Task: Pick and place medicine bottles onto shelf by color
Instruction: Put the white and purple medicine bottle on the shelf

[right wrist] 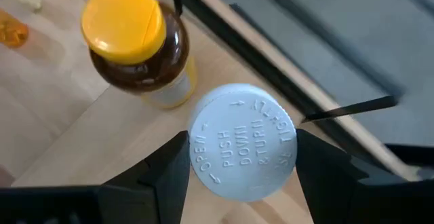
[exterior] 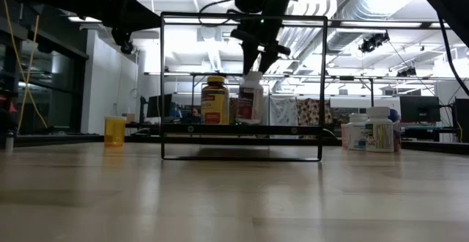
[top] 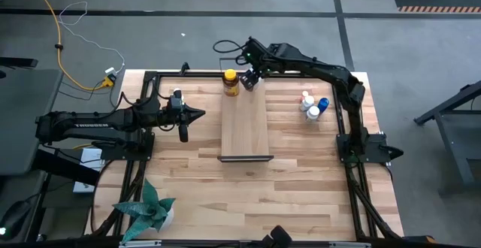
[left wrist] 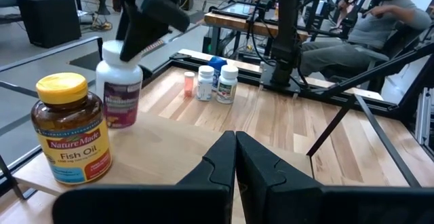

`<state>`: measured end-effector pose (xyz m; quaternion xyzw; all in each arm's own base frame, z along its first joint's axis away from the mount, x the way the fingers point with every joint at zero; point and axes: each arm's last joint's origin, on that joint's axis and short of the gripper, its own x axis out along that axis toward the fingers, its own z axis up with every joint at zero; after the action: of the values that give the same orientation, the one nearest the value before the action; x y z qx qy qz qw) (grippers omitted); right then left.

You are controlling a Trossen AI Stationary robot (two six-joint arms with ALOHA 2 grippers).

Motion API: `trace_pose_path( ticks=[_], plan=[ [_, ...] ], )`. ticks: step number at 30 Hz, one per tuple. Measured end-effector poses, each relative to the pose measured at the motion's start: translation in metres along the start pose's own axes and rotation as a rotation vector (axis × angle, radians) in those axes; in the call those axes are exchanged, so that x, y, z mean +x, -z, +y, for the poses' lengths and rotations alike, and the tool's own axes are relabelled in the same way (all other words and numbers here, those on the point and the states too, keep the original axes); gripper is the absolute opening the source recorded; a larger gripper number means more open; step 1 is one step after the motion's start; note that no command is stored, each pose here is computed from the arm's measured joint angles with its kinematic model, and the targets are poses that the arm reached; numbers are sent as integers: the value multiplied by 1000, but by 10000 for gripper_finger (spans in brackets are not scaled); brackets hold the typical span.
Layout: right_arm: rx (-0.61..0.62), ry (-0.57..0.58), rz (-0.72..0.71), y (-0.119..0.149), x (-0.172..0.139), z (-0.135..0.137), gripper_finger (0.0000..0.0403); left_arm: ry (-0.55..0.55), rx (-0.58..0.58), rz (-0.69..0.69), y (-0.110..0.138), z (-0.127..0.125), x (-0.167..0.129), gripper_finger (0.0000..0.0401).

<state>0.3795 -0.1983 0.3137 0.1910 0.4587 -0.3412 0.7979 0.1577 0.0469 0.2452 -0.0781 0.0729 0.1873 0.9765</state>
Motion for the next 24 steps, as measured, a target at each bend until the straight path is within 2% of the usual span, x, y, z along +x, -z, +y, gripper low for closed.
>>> trace_pose_path(
  ticks=[4,13,24],
  plan=[
    [6,-24,28,-1,16,0,211,0,-2,-1,0,0,0,1],
    [-10,-21,14,-2,18,1,212,1,-2,-5,-1,0,0,0],
    [-18,-26,-16,-4,14,1,270,1,-3,-7,-1,0,0,1]
  ],
)
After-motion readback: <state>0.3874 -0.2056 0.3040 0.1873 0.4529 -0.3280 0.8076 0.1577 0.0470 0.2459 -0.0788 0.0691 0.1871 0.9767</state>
